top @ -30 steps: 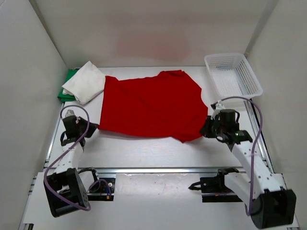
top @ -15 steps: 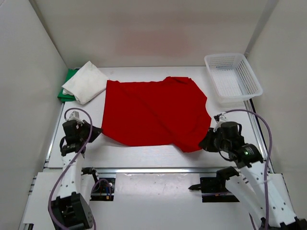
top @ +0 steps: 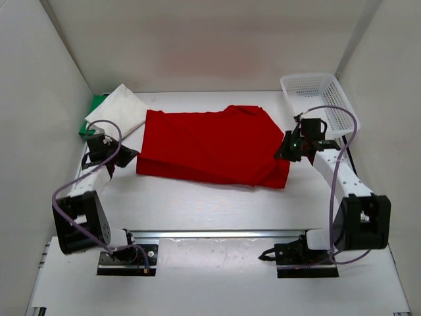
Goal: Fold and stack the t-shirts
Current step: Grap the side of the flattened tshirt closest away from the robot with both arms, then fold the flattened tshirt in 1/3 of the way
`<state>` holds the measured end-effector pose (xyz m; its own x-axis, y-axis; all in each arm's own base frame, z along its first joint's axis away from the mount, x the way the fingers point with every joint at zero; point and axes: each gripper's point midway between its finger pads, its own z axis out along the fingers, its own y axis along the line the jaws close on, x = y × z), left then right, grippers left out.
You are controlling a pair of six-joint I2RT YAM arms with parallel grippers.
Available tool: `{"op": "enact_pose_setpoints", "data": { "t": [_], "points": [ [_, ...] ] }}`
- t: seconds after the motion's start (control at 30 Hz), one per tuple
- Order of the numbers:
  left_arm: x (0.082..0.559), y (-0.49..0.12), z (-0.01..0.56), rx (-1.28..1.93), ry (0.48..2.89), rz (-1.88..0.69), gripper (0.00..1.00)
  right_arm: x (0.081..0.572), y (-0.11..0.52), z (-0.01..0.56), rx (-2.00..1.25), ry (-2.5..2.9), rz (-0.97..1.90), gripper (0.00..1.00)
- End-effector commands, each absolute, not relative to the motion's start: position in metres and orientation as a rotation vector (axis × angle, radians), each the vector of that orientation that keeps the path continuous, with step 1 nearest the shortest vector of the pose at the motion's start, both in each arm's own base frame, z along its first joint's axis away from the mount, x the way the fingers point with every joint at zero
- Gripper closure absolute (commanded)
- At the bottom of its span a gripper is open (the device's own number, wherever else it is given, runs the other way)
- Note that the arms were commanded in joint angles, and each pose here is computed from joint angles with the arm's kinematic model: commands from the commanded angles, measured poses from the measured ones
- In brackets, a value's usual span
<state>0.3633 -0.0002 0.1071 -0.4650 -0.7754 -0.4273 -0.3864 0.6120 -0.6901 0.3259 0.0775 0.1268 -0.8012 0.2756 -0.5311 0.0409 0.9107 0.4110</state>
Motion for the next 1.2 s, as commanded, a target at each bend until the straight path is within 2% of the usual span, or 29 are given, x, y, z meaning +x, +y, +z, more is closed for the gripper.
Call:
{"op": "enact_pose_setpoints", "data": {
  "t": [0.0, 0.4, 0.47, 0.5, 0.57, 0.63, 0.7, 0.77, 0.83, 0.87, 0.9, 0.93, 0.97, 1.03, 1.1, 1.17],
  "points": [
    [0.394, 0.007, 0.120, -0.902, 2.032, -0.644, 1.00, 0.382, 0.072, 0.160, 0.192, 2.314, 0.528, 1.00],
    [0.432, 0.015, 0.098, -0.915, 2.096, -0.592, 0.99, 0.473, 0.072, 0.132, 0.166, 2.408, 0.501, 1.00],
    [0.430, 0.016, 0.091, -0.912, 2.116, -0.585, 0.92, 0.482, 0.073, 0.125, 0.170, 2.420, 0.497, 1.00],
    [0.427, 0.013, 0.085, -0.918, 2.131, -0.593, 0.84, 0.486, 0.074, 0.128, 0.172, 2.410, 0.498, 0.98],
    [0.426, 0.019, 0.088, -0.917, 2.119, -0.591, 0.75, 0.494, 0.077, 0.138, 0.163, 2.356, 0.507, 0.85],
    [0.421, 0.025, 0.098, -0.909, 2.091, -0.577, 0.62, 0.504, 0.083, 0.157, 0.151, 2.296, 0.514, 0.85],
    [0.410, 0.024, 0.101, -0.890, 2.091, -0.554, 0.59, 0.506, 0.083, 0.176, 0.148, 2.254, 0.514, 0.74],
    [0.400, 0.028, 0.116, -0.868, 2.059, -0.505, 0.57, 0.495, 0.084, 0.181, 0.179, 2.250, 0.524, 0.60],
    [0.380, 0.021, 0.110, -0.860, 2.063, -0.499, 0.61, 0.477, 0.088, 0.209, 0.206, 2.149, 0.549, 0.55],
    [0.375, 0.018, 0.117, -0.847, 2.043, -0.504, 0.63, 0.455, 0.093, 0.178, 0.244, 2.200, 0.568, 0.57],
    [0.362, 0.012, 0.101, -0.859, 2.070, -0.507, 0.63, 0.432, 0.095, 0.169, 0.270, 2.182, 0.586, 0.77],
    [0.352, 0.007, 0.097, -0.847, 2.071, -0.511, 0.61, 0.426, 0.098, 0.190, 0.259, 2.091, 0.593, 0.92],
    [0.347, 0.009, 0.094, -0.851, 2.070, -0.493, 0.60, 0.401, 0.100, 0.153, 0.300, 2.158, 0.602, 1.00],
    [0.336, 0.005, 0.075, -0.875, 2.117, -0.497, 0.59, 0.374, 0.095, 0.145, 0.321, 2.124, 0.598, 1.00],
    [0.330, -0.003, 0.064, -0.886, 2.148, -0.550, 0.58, 0.340, 0.087, 0.105, 0.379, 2.186, 0.588, 0.97],
    [0.329, -0.001, 0.052, -0.920, 2.148, -0.550, 0.54, 0.325, 0.070, 0.094, 0.463, 2.147, 0.578, 0.82]
  ]
}}
